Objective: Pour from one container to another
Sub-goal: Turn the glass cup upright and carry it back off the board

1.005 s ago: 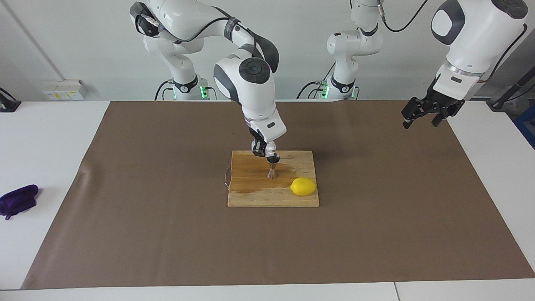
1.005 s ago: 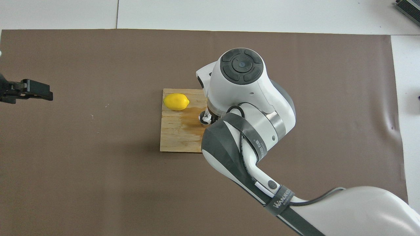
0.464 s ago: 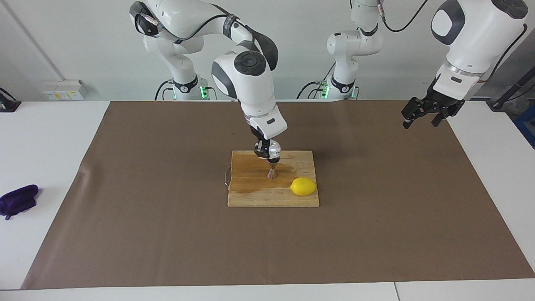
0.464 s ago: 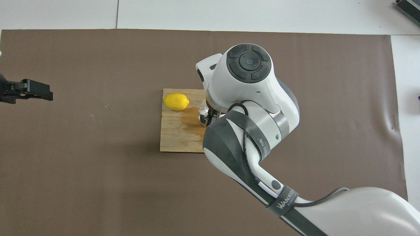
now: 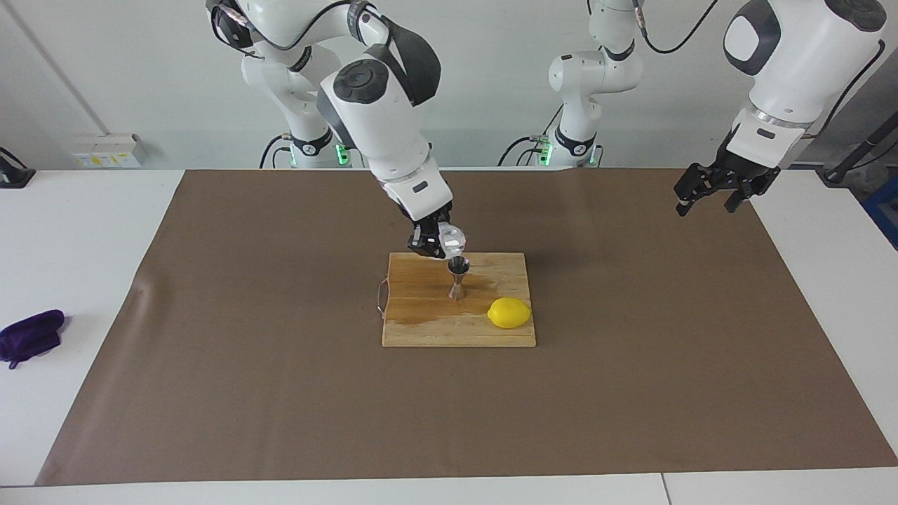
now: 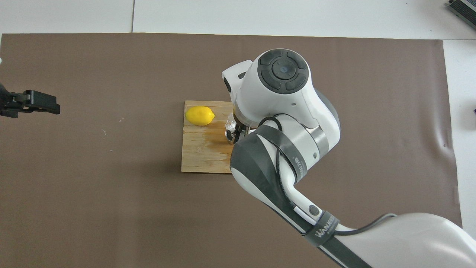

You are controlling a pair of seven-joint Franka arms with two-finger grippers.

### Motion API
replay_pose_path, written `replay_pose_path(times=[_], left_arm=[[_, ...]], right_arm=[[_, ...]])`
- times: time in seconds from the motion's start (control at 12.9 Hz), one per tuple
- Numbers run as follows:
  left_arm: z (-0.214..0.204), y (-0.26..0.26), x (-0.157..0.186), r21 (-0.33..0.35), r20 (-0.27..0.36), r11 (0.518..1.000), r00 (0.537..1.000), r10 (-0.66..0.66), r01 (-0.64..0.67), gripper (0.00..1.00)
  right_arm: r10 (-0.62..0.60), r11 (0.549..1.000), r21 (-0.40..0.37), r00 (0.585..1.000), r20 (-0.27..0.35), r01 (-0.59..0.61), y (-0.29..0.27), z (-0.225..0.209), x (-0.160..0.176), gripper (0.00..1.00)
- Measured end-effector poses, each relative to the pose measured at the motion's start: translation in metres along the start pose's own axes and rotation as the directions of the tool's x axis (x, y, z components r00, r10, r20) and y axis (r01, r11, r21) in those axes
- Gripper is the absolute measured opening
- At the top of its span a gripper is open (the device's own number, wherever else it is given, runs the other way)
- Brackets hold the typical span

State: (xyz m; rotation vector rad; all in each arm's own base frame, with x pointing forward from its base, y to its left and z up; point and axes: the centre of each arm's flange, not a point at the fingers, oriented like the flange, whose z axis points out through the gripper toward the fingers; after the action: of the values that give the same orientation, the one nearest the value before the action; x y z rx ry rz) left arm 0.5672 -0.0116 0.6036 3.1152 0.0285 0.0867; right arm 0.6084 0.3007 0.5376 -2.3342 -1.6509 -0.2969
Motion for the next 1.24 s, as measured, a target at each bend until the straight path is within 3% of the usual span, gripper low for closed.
replay_pose_path(times=[0.23,0.46,0.77,1.24], left_arm=[[0.000,0.000,0.000,0.000,0.000,1.000,1.000,0.000,0.000,1.00],[0.000,0.000,0.000,0.000,0.000,1.000,1.000,0.000,0.000,1.00],[0.000,0.000,0.000,0.000,0.000,1.000,1.000,0.000,0.000,1.00],[0.000,0.000,0.000,0.000,0.000,1.000,1.000,0.000,0.000,1.00]], right_arm=[[-0.036,0.999,0.004,0.995,-0.092,0.037,0.037,-0.036,-0.045,0.49],[-0.105,0.994,0.015,0.985,-0.134,0.108,0.074,-0.051,-0.110,0.49],[-0.247,0.965,0.062,0.962,-0.120,0.256,0.098,-0.062,-0.195,0.49],[-0.433,0.887,0.115,0.892,-0.130,0.447,0.104,-0.052,-0.297,0.49]])
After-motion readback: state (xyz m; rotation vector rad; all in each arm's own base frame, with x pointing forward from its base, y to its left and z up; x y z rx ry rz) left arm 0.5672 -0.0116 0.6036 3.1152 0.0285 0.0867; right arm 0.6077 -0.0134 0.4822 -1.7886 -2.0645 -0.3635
